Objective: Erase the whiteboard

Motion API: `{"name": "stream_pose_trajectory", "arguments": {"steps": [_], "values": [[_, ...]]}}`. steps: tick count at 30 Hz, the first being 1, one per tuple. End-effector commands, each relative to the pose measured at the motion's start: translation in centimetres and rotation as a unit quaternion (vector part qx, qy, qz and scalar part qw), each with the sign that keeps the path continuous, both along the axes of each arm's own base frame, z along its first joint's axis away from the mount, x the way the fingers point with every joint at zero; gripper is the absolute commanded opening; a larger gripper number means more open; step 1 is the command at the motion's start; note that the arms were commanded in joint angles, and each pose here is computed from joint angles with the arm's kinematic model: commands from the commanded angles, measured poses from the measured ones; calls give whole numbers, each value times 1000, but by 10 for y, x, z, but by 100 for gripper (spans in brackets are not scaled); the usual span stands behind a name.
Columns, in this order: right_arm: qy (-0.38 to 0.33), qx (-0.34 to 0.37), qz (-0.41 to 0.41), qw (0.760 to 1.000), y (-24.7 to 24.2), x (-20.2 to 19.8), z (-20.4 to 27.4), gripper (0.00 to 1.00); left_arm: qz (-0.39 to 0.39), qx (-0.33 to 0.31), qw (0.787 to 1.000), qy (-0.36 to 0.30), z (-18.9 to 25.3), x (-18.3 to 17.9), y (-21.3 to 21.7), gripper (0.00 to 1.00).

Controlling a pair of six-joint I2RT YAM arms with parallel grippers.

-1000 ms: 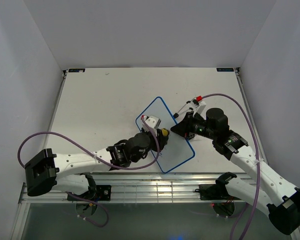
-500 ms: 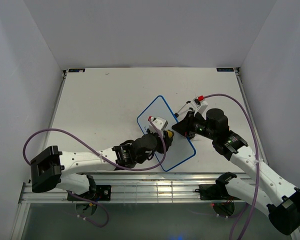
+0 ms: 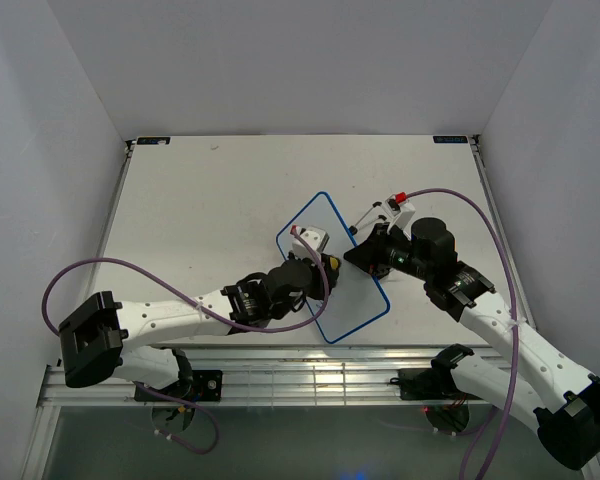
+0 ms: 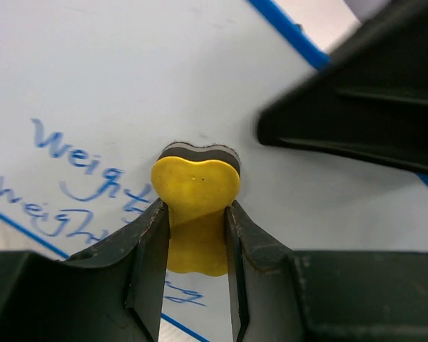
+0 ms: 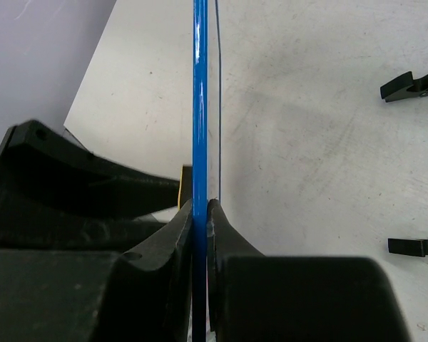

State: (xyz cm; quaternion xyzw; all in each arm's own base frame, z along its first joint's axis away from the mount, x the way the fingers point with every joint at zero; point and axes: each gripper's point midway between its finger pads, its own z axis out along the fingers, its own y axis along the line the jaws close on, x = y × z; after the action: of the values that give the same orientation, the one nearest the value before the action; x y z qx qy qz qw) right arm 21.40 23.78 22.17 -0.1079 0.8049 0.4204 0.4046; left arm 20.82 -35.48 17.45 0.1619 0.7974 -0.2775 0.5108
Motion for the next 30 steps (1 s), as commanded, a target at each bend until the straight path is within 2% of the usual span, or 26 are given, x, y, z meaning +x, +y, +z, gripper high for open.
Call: {"name": "stream_pose_trajectory", "arguments": {"steps": [1, 5, 8, 15, 19, 23, 30], "values": [[-55, 116, 120, 984, 34, -39, 79, 8, 38, 23, 999, 29, -15, 23, 24, 9], [-47, 110, 126, 985, 38, -40, 71, 8, 43, 16, 998, 34, -11, 31, 26, 9], [-43, 108, 128, 985, 40, -40, 66, 8, 17, 6, 999, 36, -5, 27, 13, 7], [-50, 109, 108, 987, 39, -33, 68, 8, -58, 4, 998, 29, -11, -15, -25, 7], [-51, 107, 112, 987, 41, -33, 67, 8, -74, -1, 997, 33, -15, -27, -32, 7], [-46, 103, 120, 986, 41, -36, 61, 8, -51, 7, 999, 15, -13, -19, -22, 8], [-31, 95, 153, 983, 42, -49, 40, 8, 4, 14, 1000, 13, -15, 24, 16, 9]]}}
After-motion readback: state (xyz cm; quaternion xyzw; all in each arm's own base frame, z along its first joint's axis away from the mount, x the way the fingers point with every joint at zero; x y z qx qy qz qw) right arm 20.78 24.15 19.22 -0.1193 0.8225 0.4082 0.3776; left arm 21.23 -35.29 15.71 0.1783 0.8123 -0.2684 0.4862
